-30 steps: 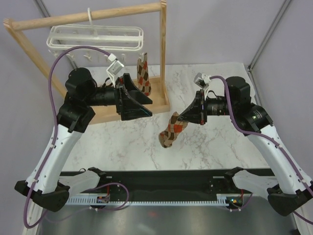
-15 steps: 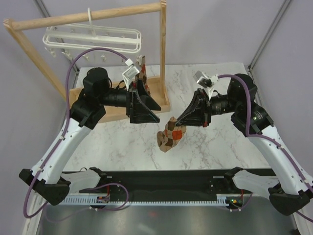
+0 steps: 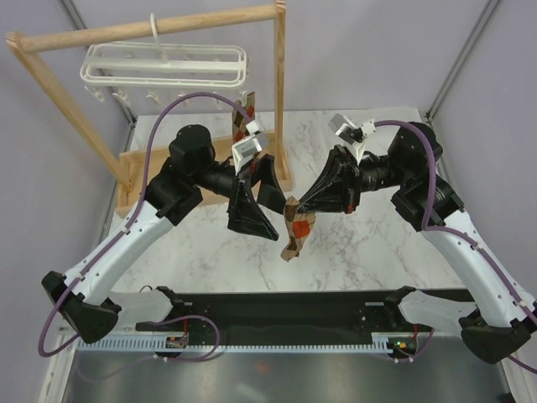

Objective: Clip the socks to the hanger
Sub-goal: Pick up the sock from the bin.

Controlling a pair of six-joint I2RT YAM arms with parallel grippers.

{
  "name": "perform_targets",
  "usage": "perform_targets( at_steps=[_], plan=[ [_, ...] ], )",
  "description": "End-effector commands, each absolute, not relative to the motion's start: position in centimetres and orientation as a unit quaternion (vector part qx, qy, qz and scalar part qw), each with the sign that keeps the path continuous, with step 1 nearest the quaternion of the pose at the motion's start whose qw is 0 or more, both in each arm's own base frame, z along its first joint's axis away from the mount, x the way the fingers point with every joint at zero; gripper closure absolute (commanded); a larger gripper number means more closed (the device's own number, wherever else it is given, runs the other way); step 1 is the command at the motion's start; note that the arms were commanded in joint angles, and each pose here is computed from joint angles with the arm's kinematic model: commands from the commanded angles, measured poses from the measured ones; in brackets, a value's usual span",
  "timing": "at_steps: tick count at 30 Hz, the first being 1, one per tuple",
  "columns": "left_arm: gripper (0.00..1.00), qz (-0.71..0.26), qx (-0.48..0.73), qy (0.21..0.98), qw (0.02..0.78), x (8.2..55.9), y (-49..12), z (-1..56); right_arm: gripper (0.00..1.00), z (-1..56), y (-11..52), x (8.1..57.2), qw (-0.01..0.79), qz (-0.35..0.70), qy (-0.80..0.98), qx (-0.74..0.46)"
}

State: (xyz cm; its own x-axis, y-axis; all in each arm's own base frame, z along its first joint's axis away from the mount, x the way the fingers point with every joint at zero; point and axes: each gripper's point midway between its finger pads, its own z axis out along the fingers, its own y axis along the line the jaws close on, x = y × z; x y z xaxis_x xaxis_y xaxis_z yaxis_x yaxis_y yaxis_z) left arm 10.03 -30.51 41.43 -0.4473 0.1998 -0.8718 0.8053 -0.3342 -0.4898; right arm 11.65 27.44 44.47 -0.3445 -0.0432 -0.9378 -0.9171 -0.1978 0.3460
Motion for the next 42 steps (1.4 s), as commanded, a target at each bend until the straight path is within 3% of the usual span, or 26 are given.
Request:
perform_targets(
  at_steps=[1, 7, 19, 21, 24, 27, 28, 30, 33, 36, 37, 42],
  plan=[
    [0.05, -0.67, 0.516, 0.481, 0.23, 7.5, -28.9, 41.6, 1.0, 46.5, 27.3, 11.2, 0.373, 0.625, 0.499, -0.47],
    [0.17, -0.674, 0.507, 0.489, 0.223, 7.1, -29.3, 41.8, 1.0, 46.9, 27.6, 11.7, 0.378, 0.626, 0.497, -0.468],
    [0.17, -0.68, 0.498, 0.48, 0.243, 7.2, -30.0, 43.6, 1.0, 46.7, 28.1, 11.7, 0.369, 0.633, 0.499, -0.463],
    [0.21, -0.682, 0.501, 0.478, 0.234, 6.9, -30.0, 43.7, 1.0, 46.8, 28.2, 11.8, 0.372, 0.632, 0.498, -0.463],
    [0.37, -0.686, 0.498, 0.481, 0.223, 6.6, -30.0, 43.8, 1.0, 46.9, 28.4, 12.2, 0.376, 0.63, 0.5, -0.461],
    [0.67, -0.688, 0.494, 0.486, 0.218, 6.4, -29.8, 43.7, 1.0, 46.8, 28.7, 12.9, 0.38, 0.624, 0.508, -0.456],
    [0.83, -0.687, 0.488, 0.49, 0.221, 6.5, -29.9, 43.7, 1.0, 46.5, 28.8, 13.3, 0.38, 0.621, 0.519, -0.448],
    [0.98, -0.685, 0.475, 0.508, 0.215, 6.8, -30.1, 43.4, 0.94, 46.2, 29.0, 14.1, 0.39, 0.613, 0.529, -0.439],
    [0.98, -0.663, 0.442, 0.557, 0.233, 8.1, -30.4, 42.5, 0.86, 45.3, 29.4, 15.8, 0.401, 0.597, 0.561, -0.409],
    [0.98, -0.626, 0.411, 0.6, 0.284, 9.9, -30.4, 41.9, 0.69, 43.4, 29.4, 18.3, 0.415, 0.563, 0.619, -0.359],
    [0.98, -0.61, 0.389, 0.619, 0.306, 11.1, -30.5, 41.7, 0.56, 42.3, 29.3, 19.0, 0.408, 0.551, 0.643, -0.341],
    [0.98, -0.533, 0.303, 0.697, 0.373, 14.7, -28.9, 41.0, 0.25, 39.1, 27.0, 23.7, 0.455, 0.458, 0.735, -0.208]
  ],
)
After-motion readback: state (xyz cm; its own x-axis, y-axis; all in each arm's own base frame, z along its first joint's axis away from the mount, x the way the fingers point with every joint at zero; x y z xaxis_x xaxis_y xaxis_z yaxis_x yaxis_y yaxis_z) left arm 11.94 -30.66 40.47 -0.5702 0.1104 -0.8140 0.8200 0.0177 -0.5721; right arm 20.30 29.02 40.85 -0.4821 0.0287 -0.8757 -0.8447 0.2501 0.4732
